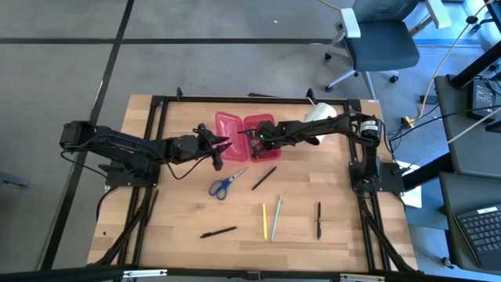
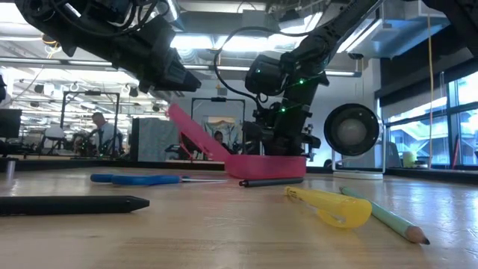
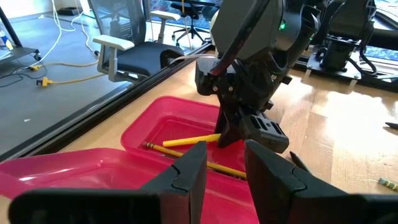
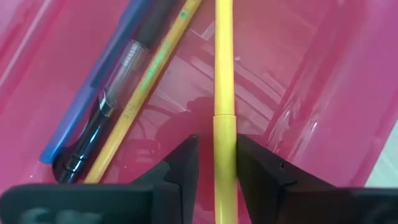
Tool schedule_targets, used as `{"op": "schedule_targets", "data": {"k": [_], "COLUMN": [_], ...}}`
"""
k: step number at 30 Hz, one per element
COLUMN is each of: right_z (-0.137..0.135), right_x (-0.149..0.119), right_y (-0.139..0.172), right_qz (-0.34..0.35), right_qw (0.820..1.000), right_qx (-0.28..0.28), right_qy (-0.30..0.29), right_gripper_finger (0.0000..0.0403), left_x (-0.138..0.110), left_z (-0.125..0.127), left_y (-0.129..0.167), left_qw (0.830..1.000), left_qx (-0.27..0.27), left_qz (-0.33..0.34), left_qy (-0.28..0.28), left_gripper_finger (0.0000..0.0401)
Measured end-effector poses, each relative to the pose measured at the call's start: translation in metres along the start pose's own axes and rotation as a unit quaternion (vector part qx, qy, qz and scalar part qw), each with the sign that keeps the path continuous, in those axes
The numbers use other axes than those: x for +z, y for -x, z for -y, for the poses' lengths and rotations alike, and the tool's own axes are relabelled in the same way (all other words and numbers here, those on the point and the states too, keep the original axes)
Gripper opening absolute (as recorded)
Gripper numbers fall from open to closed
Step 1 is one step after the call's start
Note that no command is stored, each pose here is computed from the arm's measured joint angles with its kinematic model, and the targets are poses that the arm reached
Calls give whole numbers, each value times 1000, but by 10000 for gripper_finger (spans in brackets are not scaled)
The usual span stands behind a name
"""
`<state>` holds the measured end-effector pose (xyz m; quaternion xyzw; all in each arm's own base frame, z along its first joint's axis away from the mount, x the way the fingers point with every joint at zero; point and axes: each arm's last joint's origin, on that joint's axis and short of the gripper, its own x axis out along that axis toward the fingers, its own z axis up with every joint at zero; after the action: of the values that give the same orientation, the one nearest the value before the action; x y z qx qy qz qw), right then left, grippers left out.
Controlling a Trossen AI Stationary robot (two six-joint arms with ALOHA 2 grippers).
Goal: Pick & place school supplies into a supply box
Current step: Put the yellow pen into the red supply box
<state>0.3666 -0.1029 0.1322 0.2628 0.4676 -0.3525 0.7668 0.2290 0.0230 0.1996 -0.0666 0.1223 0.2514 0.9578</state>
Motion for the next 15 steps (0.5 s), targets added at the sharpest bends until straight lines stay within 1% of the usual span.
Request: {"op": "schedule_targets", "data": {"k": [8, 15], "right_z": [0, 0], "right_x": [2, 6], "right_y": [3, 6], "right_qz": [6, 42], "right_qw": [1000, 999], "right_qx": [2, -31], "right_qy": [-1, -1], "right_gripper_finger": [117, 118], "left_x": [0, -1], "left_z": [0, 0], "left_y": [0, 0], "left_qw": [1000, 1000], "left_qx": [0, 1], "left_qz": [0, -6], "left_qy": [0, -3], "left_gripper_finger": [103, 103]}}
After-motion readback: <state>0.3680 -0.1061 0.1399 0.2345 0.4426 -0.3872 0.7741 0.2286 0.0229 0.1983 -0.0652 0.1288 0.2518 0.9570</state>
